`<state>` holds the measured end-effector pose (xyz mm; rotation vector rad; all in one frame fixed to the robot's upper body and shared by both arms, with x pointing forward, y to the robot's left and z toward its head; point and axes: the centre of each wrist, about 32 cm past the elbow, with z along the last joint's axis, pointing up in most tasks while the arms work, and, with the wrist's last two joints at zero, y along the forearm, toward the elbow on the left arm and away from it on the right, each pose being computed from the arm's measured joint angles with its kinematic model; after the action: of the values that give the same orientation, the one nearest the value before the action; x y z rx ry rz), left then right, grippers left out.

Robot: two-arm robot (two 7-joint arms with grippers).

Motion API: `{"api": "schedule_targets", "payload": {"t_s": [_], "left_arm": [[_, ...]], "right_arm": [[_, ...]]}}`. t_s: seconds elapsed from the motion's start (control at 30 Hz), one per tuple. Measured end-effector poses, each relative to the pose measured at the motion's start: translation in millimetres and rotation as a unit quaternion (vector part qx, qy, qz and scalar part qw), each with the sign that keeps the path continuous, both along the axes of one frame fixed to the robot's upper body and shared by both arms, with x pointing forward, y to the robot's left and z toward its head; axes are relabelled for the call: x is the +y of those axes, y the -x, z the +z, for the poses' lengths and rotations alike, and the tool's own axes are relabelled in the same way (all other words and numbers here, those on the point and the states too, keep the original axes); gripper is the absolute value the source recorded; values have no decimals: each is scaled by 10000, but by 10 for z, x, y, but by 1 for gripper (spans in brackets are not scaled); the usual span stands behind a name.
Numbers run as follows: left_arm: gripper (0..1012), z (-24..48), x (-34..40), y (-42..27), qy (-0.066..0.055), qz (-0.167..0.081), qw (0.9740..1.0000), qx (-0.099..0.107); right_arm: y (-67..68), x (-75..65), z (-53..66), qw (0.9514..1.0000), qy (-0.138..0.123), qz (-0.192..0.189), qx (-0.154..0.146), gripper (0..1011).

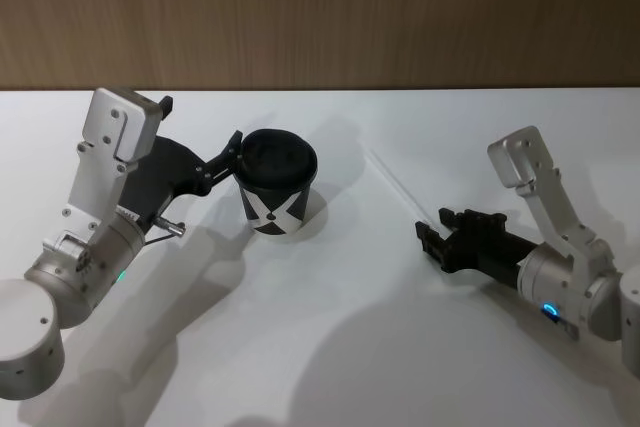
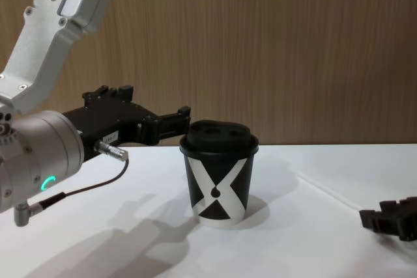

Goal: Pick up the straw with one hand, pass it to the other hand, and insert it into the cup.

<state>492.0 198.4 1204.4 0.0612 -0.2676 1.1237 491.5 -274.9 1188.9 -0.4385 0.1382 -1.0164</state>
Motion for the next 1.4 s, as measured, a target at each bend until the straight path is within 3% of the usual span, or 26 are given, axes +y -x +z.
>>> {"api": "schedule_targets", "payload": {"t_s": [0.43,1.0,1.4], "left_arm": [[1003,0,0,0,0,0,10000,0],[1003,0,0,0,0,0,10000,0],[1003,0,0,0,0,0,10000,0]], "right_arm": [[22,-34,-10,10000,-17,44,34,50],[50,-31,3,9998,-120,97,-83,0],[47,-52,158,9969,-458,65,-633,0]]}}
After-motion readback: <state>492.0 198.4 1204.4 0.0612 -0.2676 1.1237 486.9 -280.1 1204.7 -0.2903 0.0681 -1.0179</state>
